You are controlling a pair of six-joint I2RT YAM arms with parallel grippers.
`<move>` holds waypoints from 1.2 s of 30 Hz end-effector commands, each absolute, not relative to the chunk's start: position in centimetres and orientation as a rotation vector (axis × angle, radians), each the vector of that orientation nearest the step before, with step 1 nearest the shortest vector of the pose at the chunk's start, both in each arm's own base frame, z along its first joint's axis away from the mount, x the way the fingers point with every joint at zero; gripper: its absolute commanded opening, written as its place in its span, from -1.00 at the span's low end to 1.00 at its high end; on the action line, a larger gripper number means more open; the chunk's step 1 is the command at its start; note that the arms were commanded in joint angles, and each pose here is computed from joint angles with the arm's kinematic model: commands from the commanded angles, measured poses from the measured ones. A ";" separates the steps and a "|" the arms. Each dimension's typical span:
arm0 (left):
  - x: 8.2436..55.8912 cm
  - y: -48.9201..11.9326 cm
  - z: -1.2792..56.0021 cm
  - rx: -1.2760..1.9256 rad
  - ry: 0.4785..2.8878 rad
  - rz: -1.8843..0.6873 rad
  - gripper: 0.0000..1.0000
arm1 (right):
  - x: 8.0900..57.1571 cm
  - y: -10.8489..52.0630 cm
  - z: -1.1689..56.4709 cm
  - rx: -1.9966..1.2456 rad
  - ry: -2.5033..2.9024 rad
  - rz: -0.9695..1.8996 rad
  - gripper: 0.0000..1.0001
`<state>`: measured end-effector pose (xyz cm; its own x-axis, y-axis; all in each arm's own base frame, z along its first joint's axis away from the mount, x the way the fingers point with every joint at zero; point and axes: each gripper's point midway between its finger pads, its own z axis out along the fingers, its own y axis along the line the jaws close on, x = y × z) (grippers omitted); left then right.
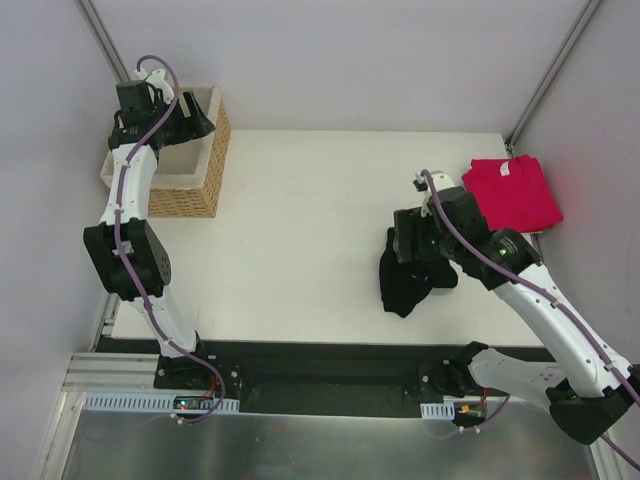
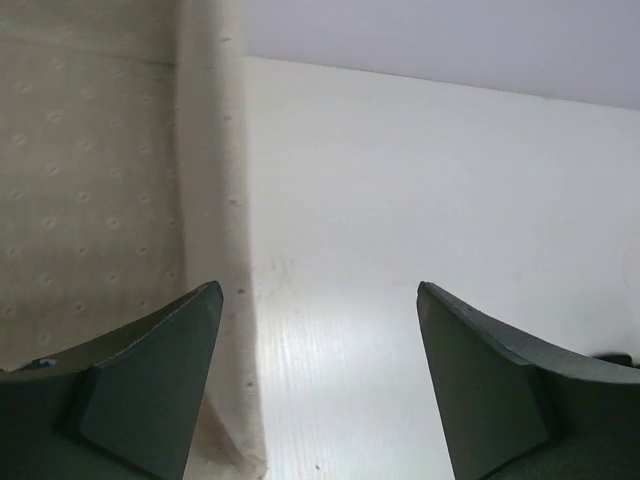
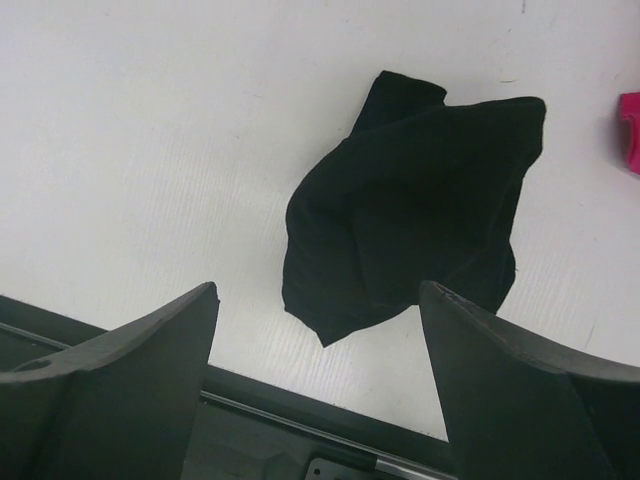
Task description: Fold and stack the t-shirts
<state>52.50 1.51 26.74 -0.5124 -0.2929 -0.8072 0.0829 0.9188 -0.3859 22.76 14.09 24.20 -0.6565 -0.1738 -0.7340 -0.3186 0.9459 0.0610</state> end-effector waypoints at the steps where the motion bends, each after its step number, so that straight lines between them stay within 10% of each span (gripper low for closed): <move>1: 48.1 -5.3 35.6 0.243 1.859 -0.678 0.58 | 23.9 12.2 27.2 -0.295 2.188 0.165 0.72; 13: 35.4 -14.1 29.3 0.304 2.004 -0.796 0.57 | 20.9 9.4 21.7 0.118 2.398 0.358 0.63; 36: 30.6 -17.5 24.8 0.320 2.115 -0.839 0.53 | 25.3 8.3 15.3 0.320 2.456 0.429 0.15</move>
<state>30.85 -17.32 24.35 -0.6488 -0.0497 -0.7594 0.4819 0.7454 -0.4605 23.11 8.11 14.38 -0.8094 0.3041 -0.5024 0.1482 0.9336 0.3263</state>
